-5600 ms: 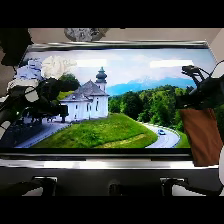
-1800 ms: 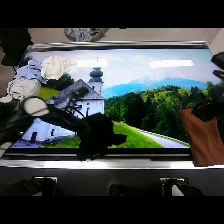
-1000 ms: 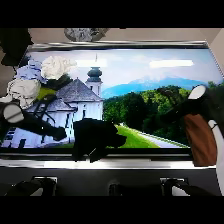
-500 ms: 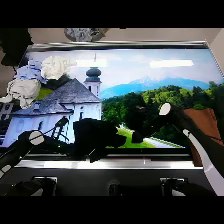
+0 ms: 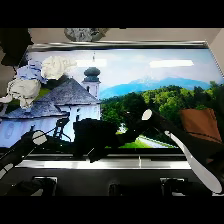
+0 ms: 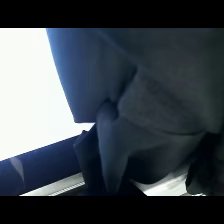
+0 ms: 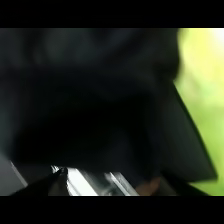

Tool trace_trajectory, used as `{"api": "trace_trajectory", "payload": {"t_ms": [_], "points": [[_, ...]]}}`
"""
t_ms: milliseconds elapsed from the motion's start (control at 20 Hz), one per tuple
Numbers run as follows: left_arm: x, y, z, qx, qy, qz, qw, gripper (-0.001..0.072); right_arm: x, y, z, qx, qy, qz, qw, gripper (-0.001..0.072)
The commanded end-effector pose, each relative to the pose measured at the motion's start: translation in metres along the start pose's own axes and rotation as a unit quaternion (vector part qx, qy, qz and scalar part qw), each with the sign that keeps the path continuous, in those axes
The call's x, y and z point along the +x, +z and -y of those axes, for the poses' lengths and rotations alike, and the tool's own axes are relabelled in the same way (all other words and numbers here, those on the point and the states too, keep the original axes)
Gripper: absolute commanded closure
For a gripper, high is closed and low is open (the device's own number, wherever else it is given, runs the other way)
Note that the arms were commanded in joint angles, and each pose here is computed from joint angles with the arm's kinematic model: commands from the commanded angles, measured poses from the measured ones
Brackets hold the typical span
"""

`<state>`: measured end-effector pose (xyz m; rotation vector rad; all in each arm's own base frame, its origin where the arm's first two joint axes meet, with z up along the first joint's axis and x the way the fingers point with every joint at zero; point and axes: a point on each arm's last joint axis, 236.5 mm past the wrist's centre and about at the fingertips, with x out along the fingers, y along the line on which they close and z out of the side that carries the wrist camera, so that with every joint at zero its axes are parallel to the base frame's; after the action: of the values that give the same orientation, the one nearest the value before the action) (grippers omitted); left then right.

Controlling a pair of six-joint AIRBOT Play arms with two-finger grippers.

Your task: Fold the shirts.

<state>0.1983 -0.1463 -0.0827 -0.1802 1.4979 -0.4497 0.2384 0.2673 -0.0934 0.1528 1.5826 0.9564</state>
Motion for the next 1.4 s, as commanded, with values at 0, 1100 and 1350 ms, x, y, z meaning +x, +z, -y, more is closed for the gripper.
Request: {"api": "trace_trajectory", "payload": {"t_ms": [0,1100,1350], "points": [[-0.004,0.008,0.002,0.004,0.000,0.011,1.000,0.0677,0.016,0.012,-0.005,-0.001,-0.008,0.021,1.000,0.0178],[-0.626,0.094,0.123,0.123,0.171,0.711,0.671,0.0679,-0.625,-0.082,-0.180,-0.198,-0.607,0.538,0.550,0.0679],[-0.629,0.093,0.124,0.121,0.166,0.717,0.666,0.0678,-0.627,-0.091,-0.182,-0.194,-0.615,0.535,0.545,0.0679]]}}
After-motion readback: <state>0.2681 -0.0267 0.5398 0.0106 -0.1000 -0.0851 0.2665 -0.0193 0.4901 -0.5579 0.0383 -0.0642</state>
